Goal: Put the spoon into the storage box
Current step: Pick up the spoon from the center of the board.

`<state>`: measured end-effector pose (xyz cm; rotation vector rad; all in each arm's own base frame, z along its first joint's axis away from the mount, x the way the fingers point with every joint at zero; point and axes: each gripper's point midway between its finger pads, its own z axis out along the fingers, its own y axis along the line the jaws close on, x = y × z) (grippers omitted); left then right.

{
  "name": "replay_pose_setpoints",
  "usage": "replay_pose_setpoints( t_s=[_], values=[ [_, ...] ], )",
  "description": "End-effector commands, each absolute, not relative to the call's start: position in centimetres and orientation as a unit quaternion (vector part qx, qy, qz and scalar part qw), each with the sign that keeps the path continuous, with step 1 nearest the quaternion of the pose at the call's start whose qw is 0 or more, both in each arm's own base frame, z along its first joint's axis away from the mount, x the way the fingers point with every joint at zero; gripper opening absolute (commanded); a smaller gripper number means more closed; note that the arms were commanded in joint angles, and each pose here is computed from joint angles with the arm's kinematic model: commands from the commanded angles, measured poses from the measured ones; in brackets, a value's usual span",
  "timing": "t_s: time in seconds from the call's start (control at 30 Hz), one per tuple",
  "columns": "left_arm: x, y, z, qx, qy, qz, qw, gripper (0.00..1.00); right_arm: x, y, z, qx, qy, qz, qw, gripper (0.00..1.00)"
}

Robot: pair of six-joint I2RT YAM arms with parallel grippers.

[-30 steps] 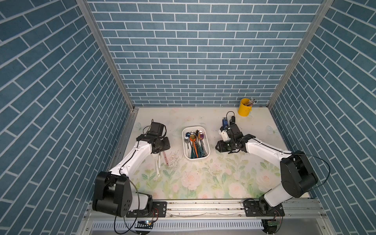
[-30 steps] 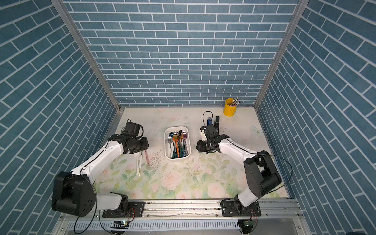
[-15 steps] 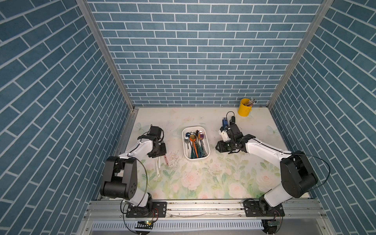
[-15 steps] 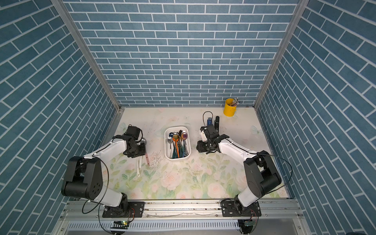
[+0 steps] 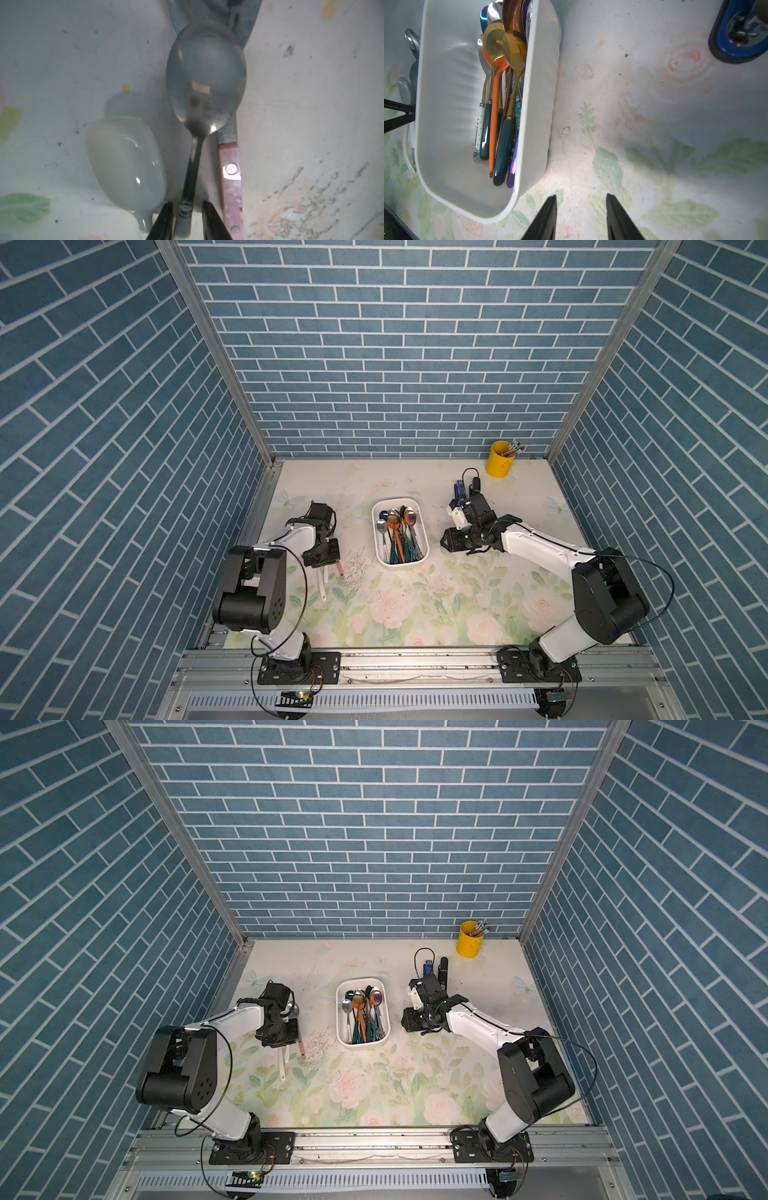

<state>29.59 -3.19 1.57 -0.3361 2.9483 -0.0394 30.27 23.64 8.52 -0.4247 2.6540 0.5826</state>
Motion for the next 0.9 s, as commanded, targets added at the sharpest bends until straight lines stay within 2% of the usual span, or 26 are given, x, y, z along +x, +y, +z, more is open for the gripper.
replay_pose_setpoints(
  t_s=[0.0, 0.1, 0.4, 0.57, 0.87],
  values=[
    [29.0, -2.8, 0.8, -0.114, 0.991, -0.007, 0.074, 0.26, 29.9, 23.3, 8.0, -0.163, 0.948, 0.197, 0.192, 0.42],
    [28.6, -3.2, 0.2, -0.113, 0.992, -0.016, 0.061, 0.24, 29.9, 23.4, 7.9, -0.164, 0.947, 0.198, 0.191, 0.42],
    [28.6, -3.4, 0.6, -0.115, 0.991, -0.024, 0.069, 0.08, 29.8, 23.4, 7.8, -0.165, 0.947, 0.198, 0.191, 0.42],
    [30.1, -3.7, 3.4, -0.119, 0.986, -0.038, 0.108, 0.02, 30.0, 23.5, 7.9, -0.165, 0.947, 0.199, 0.192, 0.42],
    [32.1, -5.5, 9.1, -0.121, 0.974, -0.092, 0.166, 0.00, 30.2, 23.7, 8.1, -0.164, 0.947, 0.199, 0.192, 0.42]
  ],
)
